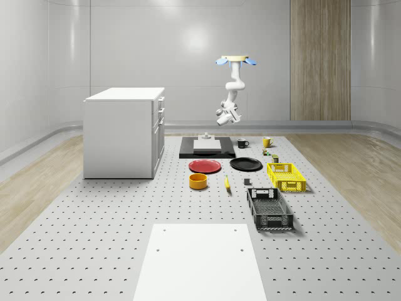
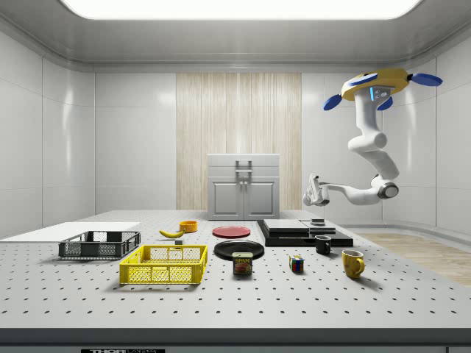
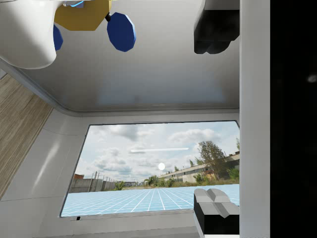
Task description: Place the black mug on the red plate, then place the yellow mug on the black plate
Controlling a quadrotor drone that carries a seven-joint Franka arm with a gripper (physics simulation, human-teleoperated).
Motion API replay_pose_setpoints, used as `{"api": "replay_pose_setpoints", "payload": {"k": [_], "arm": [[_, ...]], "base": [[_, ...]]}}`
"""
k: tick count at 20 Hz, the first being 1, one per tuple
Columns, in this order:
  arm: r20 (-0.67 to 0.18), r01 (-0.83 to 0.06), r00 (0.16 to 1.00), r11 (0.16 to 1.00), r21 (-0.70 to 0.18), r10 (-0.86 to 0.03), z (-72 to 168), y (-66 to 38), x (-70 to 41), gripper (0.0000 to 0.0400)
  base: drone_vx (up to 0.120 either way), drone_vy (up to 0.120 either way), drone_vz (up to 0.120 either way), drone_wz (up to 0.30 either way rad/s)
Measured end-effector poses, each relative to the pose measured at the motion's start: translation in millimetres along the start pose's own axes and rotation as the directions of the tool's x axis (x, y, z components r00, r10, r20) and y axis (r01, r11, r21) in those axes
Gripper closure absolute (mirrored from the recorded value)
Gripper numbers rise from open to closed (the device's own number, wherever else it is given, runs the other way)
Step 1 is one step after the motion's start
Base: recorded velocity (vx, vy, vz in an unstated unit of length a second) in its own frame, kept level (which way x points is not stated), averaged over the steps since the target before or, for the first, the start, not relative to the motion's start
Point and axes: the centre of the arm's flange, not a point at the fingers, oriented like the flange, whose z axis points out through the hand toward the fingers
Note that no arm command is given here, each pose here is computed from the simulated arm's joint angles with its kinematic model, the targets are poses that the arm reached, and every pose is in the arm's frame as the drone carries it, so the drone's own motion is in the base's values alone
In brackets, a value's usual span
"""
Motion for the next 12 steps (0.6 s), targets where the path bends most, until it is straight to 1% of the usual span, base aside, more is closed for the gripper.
{"api": "replay_pose_setpoints", "payload": {"k": [2, 4, 5, 6, 7, 9, 11, 12], "arm": [[-0.234, -0.021, 0.972, 0.971, -0.237, -0.036, 6.0, -23.3, -23.5, 0.0], [-0.442, -0.099, 0.888, 0.887, -0.451, -0.126, 22.9, -43.9, -44.6, 0.0], [-0.522, -0.152, 0.833, 0.831, -0.535, -0.184, 34.0, -51.8, -52.9, 0.0], [-0.584, -0.209, 0.774, 0.771, -0.601, -0.245, 45.8, -57.9, -59.4, 0.0], [-0.628, -0.266, 0.715, 0.712, -0.65, -0.306, 57.4, -62.3, -64.1, 0.0], [-0.676, -0.369, 0.61, 0.607, -0.704, -0.413, 78.1, -67.0, -69.5, 0.0], [-0.689, -0.449, 0.528, 0.525, -0.723, -0.496, 94.3, -68.4, -71.5, 0.0], [-0.689, -0.481, 0.496, 0.493, -0.725, -0.529, 100.6, -68.4, -71.8, 0.0]], "base": [[0.12, 0.0, -0.12, 0.0], [0.12, 0.0, -0.12, 0.0], [0.12, 0.0, -0.12, 0.0], [0.12, 0.0, -0.12, 0.0], [0.12, 0.0, -0.12, 0.0], [0.1, 0.0, -0.12, 0.0], [0.0, 0.0, -0.12, 0.0], [-0.12, 0.0, -0.12, 0.0]]}}
